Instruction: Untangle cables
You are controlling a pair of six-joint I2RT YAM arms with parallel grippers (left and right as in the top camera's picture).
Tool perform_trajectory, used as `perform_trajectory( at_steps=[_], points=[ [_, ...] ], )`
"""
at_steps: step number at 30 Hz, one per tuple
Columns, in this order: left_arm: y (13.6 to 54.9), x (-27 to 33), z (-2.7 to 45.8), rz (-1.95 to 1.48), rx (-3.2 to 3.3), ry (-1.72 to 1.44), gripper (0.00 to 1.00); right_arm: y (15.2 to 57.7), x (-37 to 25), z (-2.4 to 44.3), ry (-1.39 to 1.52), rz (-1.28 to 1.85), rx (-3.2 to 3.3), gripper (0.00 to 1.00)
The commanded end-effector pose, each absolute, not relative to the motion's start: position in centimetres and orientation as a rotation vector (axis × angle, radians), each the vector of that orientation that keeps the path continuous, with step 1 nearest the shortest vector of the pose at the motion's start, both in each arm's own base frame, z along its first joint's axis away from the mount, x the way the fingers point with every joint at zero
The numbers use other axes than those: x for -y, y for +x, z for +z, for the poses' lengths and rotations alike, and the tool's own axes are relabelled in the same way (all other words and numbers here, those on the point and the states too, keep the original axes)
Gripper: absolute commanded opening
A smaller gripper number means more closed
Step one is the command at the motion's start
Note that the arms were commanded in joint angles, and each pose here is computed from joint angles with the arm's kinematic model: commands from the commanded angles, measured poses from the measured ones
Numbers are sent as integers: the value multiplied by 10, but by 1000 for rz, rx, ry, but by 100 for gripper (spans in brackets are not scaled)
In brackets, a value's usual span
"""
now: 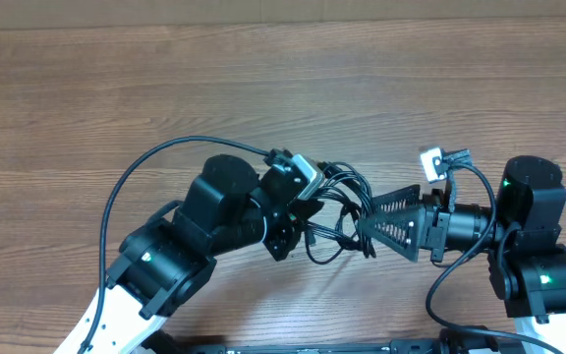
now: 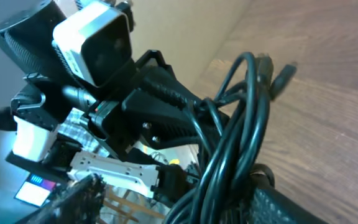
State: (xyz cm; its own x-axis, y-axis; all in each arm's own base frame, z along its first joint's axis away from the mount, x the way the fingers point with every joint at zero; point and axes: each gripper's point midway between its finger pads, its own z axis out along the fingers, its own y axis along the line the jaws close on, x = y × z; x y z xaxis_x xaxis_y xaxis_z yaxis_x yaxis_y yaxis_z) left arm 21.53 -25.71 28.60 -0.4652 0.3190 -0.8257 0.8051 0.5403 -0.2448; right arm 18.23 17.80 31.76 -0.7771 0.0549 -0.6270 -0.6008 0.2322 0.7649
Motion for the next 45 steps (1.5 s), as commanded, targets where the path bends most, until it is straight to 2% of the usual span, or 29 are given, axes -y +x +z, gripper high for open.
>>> perform_trajectory(
  at_steps=[1, 3, 8, 11, 13, 15, 18, 21, 22, 23, 27, 29, 34, 39, 41, 45],
  points=[
    [208, 271, 300, -912, -1950, 976, 4, 179, -179, 328, -539, 1578, -1936, 67],
    [205, 275, 306, -951, -1918, 993, 4, 180, -179, 328, -537, 1579, -1938, 63],
    [203, 277, 308, -968, -1903, 1002, 4, 182, -179, 326, -530, 1585, -1947, 38],
    [203, 277, 308, -967, -1903, 1002, 4, 182, -179, 326, -530, 1585, -1947, 4],
    [203, 277, 308, -966, -1904, 1001, 4, 182, -179, 326, -530, 1585, -1947, 4],
    [204, 276, 308, -961, -1903, 997, 17, 184, -179, 325, -523, 1573, -1951, 4],
    [205, 274, 312, -945, -1896, 983, 17, 198, -174, 317, -450, 1478, -1989, 4],
    [208, 265, 317, -907, -1903, 928, 56, 210, -169, 311, -392, 1394, -2013, 4],
    [209, 259, 320, -874, -1909, 893, 81, 213, -167, 309, -377, 1371, -2019, 4],
    [214, 247, 322, -818, -1932, 819, 100, 215, -166, 309, -371, 1359, -2019, 4],
    [222, 213, 330, -695, -1978, 600, 100, 215, -167, 310, -373, 1360, -2016, 4],
    [220, 208, 334, -682, -1965, 588, 100, 213, -168, 311, -385, 1373, -2011, 4],
    [218, 205, 339, -678, -1946, 582, 100, 189, -178, 324, -648, 1437, -1864, 4],
    [209, 214, 341, -709, -1906, 695, 100, 175, -181, 332, -802, 1457, -1749, 4],
    [197, 224, 344, -760, -1855, 806, 96, 171, -182, 334, -829, 1474, -1723, 4],
    [198, 227, 352, -775, -1814, 811, 87, 153, -184, 344, -952, 1530, -1602, 4]
  ],
)
